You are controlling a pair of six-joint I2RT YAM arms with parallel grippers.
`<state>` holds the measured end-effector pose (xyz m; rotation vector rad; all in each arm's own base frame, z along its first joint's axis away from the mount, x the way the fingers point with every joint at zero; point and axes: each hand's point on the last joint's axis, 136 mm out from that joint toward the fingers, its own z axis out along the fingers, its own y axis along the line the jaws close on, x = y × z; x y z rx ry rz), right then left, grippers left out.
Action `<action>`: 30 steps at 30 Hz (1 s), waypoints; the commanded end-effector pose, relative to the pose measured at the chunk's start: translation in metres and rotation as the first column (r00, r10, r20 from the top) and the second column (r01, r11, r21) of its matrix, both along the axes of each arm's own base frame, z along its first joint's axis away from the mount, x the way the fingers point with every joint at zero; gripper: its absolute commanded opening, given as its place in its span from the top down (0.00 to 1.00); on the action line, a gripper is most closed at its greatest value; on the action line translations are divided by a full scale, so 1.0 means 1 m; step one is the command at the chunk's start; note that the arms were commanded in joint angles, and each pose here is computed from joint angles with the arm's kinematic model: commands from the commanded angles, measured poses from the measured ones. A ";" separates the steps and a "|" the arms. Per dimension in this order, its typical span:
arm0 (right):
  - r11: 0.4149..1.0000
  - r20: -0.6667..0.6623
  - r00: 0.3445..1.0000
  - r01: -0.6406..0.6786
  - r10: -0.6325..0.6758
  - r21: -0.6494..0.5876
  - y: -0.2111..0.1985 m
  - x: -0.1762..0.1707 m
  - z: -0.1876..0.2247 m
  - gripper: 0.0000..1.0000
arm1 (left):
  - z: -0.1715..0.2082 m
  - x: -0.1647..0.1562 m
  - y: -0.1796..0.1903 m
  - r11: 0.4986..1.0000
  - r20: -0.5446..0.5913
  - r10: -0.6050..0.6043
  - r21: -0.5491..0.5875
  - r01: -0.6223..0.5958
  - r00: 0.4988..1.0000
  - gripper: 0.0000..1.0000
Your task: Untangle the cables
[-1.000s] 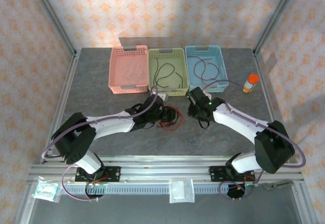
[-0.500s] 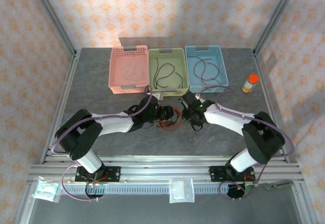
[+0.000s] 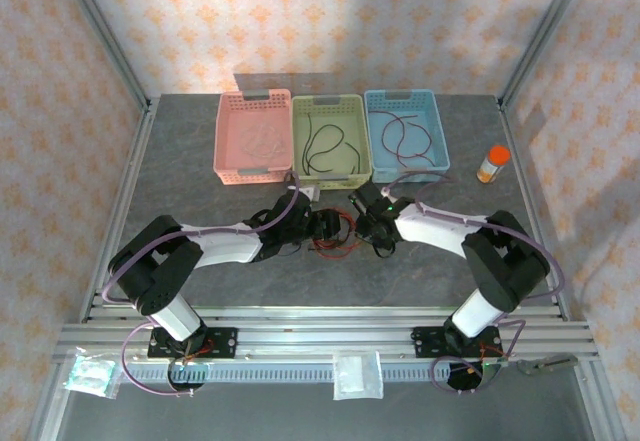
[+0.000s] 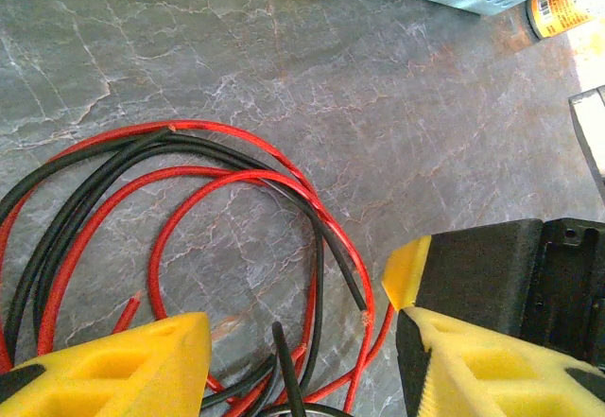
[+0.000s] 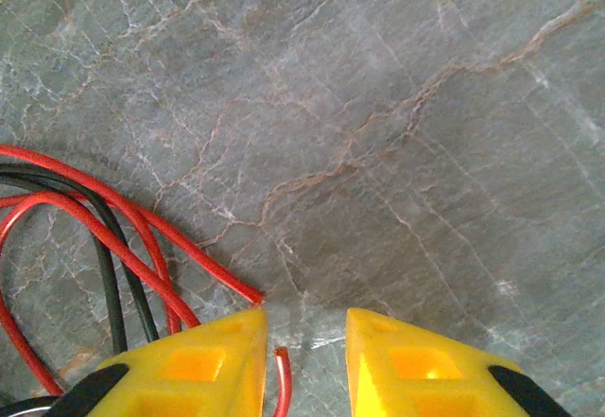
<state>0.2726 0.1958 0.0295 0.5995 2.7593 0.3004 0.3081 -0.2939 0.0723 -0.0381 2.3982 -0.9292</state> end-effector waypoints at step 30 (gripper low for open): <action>0.999 -0.025 0.999 -0.029 0.028 -0.046 0.007 0.000 -0.011 0.78 | 0.007 0.003 0.004 1.000 0.032 -0.001 0.024 0.000 0.999 0.45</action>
